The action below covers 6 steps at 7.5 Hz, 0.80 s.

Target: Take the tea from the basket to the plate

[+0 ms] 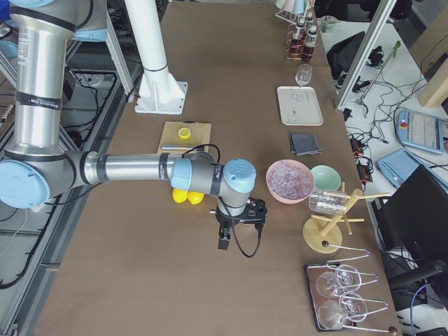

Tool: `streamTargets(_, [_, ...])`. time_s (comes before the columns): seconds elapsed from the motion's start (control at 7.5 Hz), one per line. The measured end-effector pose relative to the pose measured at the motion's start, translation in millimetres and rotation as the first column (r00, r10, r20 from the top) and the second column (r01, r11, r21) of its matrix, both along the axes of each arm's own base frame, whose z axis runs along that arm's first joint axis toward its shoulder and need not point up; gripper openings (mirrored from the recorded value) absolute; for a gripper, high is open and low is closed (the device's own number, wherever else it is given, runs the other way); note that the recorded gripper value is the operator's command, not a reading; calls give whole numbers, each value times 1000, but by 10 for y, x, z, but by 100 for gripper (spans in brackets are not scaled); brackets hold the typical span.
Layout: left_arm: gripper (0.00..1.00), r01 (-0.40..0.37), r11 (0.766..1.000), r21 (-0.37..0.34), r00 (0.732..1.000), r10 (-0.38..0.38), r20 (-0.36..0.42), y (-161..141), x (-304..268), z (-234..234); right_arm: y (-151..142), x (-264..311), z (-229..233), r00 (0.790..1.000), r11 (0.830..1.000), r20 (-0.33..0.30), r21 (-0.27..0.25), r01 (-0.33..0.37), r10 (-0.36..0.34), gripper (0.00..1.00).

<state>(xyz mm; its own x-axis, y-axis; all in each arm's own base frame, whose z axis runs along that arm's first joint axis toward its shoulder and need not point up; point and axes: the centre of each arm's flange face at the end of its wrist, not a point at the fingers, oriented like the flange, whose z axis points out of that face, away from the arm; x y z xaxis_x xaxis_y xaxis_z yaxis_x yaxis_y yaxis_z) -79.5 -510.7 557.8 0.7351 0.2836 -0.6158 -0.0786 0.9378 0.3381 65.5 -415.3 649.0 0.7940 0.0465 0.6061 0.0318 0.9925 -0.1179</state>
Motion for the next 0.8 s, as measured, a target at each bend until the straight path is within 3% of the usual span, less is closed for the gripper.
streamTargets(0.27, [98, -106, 985, 135, 992, 95, 89, -346, 129, -285, 2, 0, 6, 1000, 1000, 0, -1, 0, 0, 100])
streamTargets(0.4, [98, -208, 948, 242, 973, 175, 151, -596, 172, -413, 3, 1, 10, 1000, 1000, -1, -2, 0, 0, 100])
streamTargets(0.67, [98, -407, 814, 414, 908, 312, 279, -1319, 285, -800, 5, 2, 29, 1000, 1000, -3, -6, 0, 0, 100])
streamTargets(0.8, [98, -472, 750, 463, 876, 340, 342, -1602, 363, -1076, 3, 8, 58, 1000, 1000, -10, -10, 1, -1, 100])
